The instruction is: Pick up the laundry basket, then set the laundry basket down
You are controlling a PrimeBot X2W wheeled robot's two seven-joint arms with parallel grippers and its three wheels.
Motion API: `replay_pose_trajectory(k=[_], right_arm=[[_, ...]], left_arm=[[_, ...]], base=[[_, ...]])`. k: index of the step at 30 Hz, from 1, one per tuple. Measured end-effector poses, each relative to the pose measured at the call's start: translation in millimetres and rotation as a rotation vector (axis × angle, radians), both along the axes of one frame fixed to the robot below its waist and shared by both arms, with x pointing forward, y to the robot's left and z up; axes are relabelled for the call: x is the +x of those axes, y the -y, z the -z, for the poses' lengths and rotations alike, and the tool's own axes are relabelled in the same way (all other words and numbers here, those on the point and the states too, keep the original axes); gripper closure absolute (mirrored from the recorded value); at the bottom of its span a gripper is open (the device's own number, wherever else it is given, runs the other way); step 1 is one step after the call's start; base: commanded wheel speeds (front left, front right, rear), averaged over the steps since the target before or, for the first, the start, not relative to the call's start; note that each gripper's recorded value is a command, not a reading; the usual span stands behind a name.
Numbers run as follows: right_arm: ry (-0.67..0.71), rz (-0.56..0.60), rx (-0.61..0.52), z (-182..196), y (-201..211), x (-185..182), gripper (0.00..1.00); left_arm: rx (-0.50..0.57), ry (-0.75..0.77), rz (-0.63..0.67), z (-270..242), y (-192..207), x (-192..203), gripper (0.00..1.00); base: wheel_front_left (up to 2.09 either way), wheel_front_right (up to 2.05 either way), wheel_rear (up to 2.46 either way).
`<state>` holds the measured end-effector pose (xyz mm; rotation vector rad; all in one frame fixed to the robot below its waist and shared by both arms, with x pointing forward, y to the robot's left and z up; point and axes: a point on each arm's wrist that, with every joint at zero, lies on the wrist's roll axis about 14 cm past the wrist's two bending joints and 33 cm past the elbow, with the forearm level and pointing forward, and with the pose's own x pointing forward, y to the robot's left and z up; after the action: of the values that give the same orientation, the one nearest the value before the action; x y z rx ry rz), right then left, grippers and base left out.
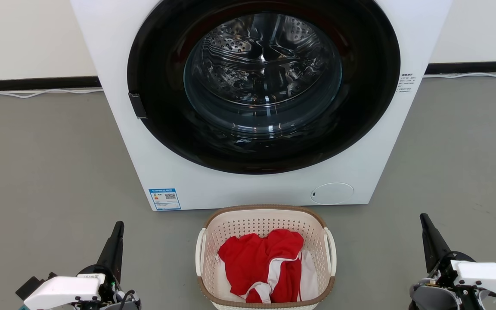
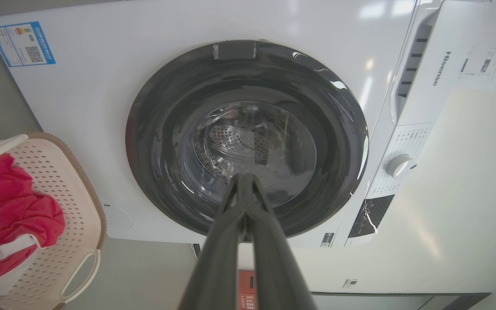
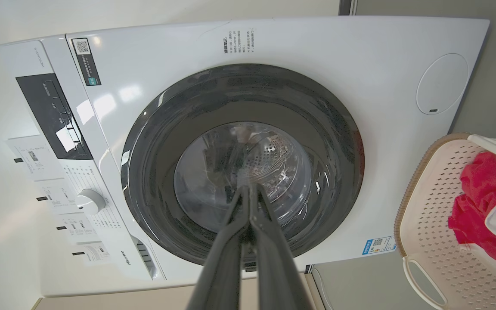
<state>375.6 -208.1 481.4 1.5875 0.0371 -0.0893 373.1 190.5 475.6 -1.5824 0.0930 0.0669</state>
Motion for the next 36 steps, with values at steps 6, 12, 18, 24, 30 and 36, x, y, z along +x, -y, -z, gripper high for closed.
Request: replay_pose_trajectory(k=[6,12,18,24,30,36], right_arm=[[0.000,0.000,0.000,0.0,0.0,0.0,1.00],[0.000,0.000,0.000,0.0,0.0,0.0,1.00],[0.000,0.000,0.000,0.0,0.0,0.0,1.00],[0.000,0.000,0.000,0.0,0.0,0.0,1.00],[0.000,0.000,0.000,0.0,0.0,0.0,1.00],[0.000,0.000,0.000,0.0,0.0,0.0,1.00]], left_arm=[[0.000,0.000,0.000,0.0,0.0,0.0,1.00],[0.000,0.000,0.000,0.0,0.0,0.0,1.00],[0.000,0.000,0.000,0.0,0.0,0.0,1.00],[0.000,0.000,0.000,0.0,0.0,0.0,1.00],[0.000,0.000,0.000,0.0,0.0,0.0,1.00],[0.000,0.000,0.000,0.0,0.0,0.0,1.00]], base=[[0.00,0.00,0.00],[0.00,0.00,0.00],[0.00,0.00,0.00],[0.00,0.00,0.00],[0.00,0.00,0.00],[0.00,0.00,0.00]])
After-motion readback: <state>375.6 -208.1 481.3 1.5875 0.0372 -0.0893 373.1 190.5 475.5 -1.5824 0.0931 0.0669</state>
